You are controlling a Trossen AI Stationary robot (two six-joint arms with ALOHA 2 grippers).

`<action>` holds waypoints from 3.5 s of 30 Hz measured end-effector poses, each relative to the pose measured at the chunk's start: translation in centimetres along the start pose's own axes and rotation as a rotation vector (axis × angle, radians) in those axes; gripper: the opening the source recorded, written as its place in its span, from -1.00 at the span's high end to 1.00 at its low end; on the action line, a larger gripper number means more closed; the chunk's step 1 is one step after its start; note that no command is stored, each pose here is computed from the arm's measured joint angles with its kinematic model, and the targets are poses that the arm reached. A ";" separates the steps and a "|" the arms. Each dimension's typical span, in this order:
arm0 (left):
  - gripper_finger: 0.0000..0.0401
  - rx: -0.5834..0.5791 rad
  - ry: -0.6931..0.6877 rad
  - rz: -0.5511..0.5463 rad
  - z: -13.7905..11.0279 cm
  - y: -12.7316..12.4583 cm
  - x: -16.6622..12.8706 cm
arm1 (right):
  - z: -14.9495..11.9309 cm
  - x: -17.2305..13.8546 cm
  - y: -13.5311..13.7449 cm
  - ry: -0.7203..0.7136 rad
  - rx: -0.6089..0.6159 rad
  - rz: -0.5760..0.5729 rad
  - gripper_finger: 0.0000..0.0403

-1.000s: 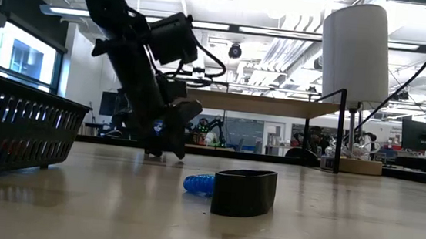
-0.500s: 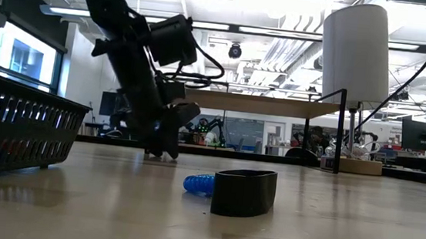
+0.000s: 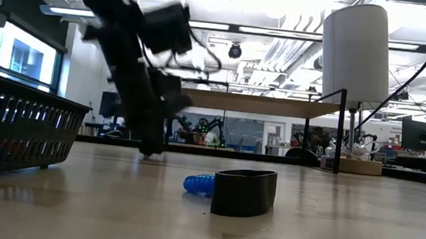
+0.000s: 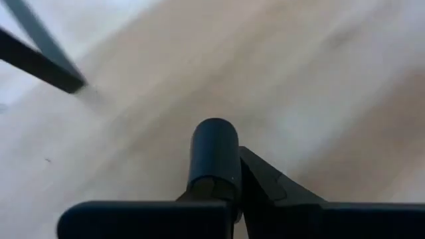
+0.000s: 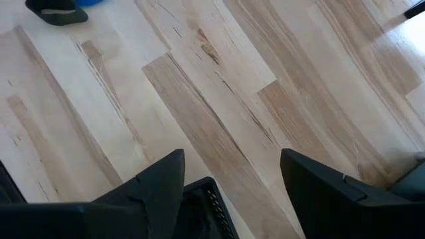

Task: Pick & Place Office Desk Supplies
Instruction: Put the black rubber band into the right black basket

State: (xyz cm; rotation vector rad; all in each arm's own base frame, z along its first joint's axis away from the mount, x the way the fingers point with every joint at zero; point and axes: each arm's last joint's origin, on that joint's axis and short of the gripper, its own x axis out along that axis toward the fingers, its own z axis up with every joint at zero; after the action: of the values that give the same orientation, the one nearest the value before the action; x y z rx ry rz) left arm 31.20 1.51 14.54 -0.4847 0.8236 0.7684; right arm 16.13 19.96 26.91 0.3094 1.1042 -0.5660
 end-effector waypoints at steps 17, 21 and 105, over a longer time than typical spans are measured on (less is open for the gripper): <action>0.99 0.133 -0.371 -0.858 1.3 -3.6 -19.3 | 1.3 0.1 1.0 -0.240 0.075 0.084 -0.18; 1.00 0.213 -0.514 -1.016 0.7 -5.0 -21.6 | 2.7 0.4 0.8 -0.405 0.114 0.049 -0.18; 0.32 0.269 -0.471 -0.996 -3.2 -10.1 -16.9 | 18.7 5.4 5.8 -0.621 -0.239 0.734 0.98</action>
State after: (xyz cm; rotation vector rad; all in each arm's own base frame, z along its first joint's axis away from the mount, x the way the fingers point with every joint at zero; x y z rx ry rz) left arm 29.95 -13.98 27.01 -0.3821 0.1658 -0.1619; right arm 35.25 13.81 29.73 0.2785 0.3912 0.1343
